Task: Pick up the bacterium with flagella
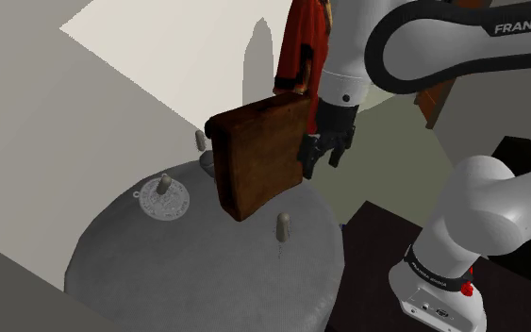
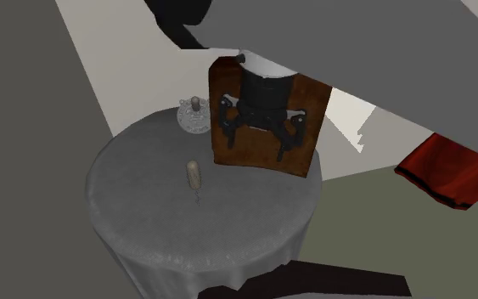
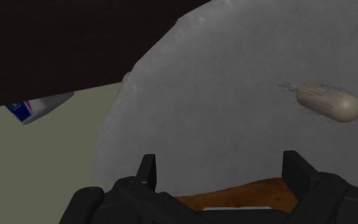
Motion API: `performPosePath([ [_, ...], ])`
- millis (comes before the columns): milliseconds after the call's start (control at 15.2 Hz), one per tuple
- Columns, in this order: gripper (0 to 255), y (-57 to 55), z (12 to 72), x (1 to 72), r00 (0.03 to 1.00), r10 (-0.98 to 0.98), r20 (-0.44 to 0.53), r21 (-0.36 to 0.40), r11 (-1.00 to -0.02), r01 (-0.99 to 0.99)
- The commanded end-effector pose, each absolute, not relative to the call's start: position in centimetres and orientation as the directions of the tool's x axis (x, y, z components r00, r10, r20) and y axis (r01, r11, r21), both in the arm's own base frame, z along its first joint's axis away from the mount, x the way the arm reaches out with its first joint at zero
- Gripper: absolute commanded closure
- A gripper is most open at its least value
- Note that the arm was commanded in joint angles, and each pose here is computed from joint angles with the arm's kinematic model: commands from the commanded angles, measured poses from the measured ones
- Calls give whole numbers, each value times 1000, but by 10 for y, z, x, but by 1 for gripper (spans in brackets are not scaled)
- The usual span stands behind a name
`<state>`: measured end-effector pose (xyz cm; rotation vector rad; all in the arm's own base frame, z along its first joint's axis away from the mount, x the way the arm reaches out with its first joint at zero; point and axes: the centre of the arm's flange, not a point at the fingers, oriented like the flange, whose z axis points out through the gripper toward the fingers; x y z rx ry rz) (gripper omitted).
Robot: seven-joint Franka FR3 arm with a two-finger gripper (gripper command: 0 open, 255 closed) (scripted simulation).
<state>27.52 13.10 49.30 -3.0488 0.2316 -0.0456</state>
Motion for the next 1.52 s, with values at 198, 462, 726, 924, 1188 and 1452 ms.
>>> performPosePath([
  [198, 0, 187, 475, 257, 980, -179, 91, -142, -976, -166],
  [462, 0, 233, 459, 244, 969, -201, 142, -185, -967, -173],
  [726, 0, 246, 444, 241, 966, -207, 155, -196, -965, -175],
  [924, 0, 246, 428, 241, 966, -207, 155, -196, -965, -175],
  [1188, 0, 246, 414, 241, 966, -207, 155, -196, -965, -175],
  [1452, 255, 247, 415, 241, 966, -207, 155, -196, -965, -175],
])
